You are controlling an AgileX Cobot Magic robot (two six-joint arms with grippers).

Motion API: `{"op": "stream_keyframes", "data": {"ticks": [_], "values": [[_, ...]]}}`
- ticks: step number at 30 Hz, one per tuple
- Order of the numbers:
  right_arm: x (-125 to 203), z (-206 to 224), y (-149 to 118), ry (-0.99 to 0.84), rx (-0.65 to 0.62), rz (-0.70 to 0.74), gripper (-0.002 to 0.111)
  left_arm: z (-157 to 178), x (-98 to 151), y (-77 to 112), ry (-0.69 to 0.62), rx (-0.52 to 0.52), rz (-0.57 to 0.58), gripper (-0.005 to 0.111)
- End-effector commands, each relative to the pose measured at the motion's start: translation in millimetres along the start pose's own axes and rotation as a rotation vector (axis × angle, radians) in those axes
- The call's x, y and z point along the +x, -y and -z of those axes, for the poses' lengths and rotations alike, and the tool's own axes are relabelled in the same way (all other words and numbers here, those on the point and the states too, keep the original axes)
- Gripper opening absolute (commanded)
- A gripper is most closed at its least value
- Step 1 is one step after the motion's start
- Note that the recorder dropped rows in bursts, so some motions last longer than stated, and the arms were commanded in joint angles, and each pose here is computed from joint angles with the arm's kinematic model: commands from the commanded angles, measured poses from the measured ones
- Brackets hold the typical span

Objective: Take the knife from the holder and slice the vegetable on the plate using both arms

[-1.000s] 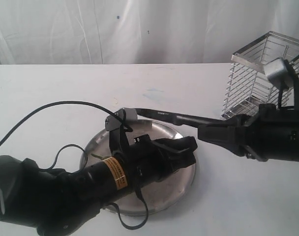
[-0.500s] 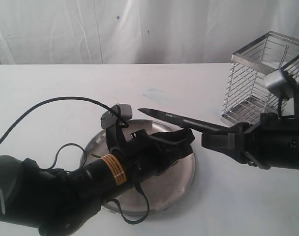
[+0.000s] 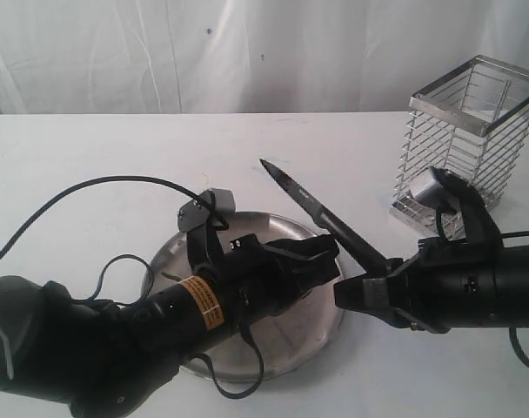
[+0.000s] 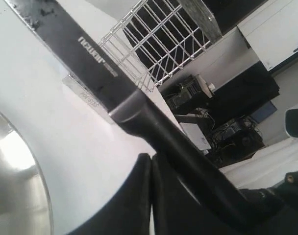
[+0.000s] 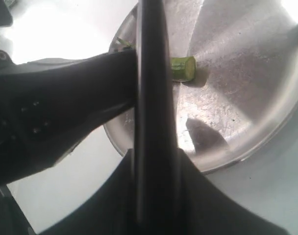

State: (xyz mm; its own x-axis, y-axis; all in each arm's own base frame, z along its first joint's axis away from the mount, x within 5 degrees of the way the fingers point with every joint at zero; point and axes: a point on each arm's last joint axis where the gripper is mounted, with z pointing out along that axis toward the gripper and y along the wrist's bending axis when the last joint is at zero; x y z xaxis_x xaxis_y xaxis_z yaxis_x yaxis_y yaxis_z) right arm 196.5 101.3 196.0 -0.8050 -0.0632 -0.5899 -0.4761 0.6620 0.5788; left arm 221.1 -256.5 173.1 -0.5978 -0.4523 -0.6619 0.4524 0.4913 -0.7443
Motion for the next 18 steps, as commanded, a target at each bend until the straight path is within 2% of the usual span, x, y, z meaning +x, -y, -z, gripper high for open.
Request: {"op": "stream_keyframes", "data": {"ticks": [1,4,7,9,11,15,18], "values": [[1,0,-1,-0.004,-0.008,-0.001,0.000,0,2,0.2,-0.030,-0.026,-0.041,0.000],[1,0,1,0.000,0.009,-0.001,0.000,0,4,-2.1,-0.054,-0.050,-0.041,0.000],[-1,0,8,0.022,0.093,-0.018,0.000,0,4,-2.0,-0.053,-0.048,-0.057,0.000],[-2,1,13,0.036,0.145,-0.032,0.000,1,8,-6.4,-0.092,-0.088,-0.070,0.000],[-2,1,13,0.035,0.141,-0.032,0.000,6,13,-14.4,-0.125,-0.147,-0.055,0.000],[-2,1,14,0.039,0.155,-0.032,0.000,19,17,-26.3,-0.102,-0.205,-0.016,0.000],[-3,1,15,0.042,0.166,-0.038,0.000,30,15,-28.7,-0.025,-0.163,-0.012,0.000]]}}
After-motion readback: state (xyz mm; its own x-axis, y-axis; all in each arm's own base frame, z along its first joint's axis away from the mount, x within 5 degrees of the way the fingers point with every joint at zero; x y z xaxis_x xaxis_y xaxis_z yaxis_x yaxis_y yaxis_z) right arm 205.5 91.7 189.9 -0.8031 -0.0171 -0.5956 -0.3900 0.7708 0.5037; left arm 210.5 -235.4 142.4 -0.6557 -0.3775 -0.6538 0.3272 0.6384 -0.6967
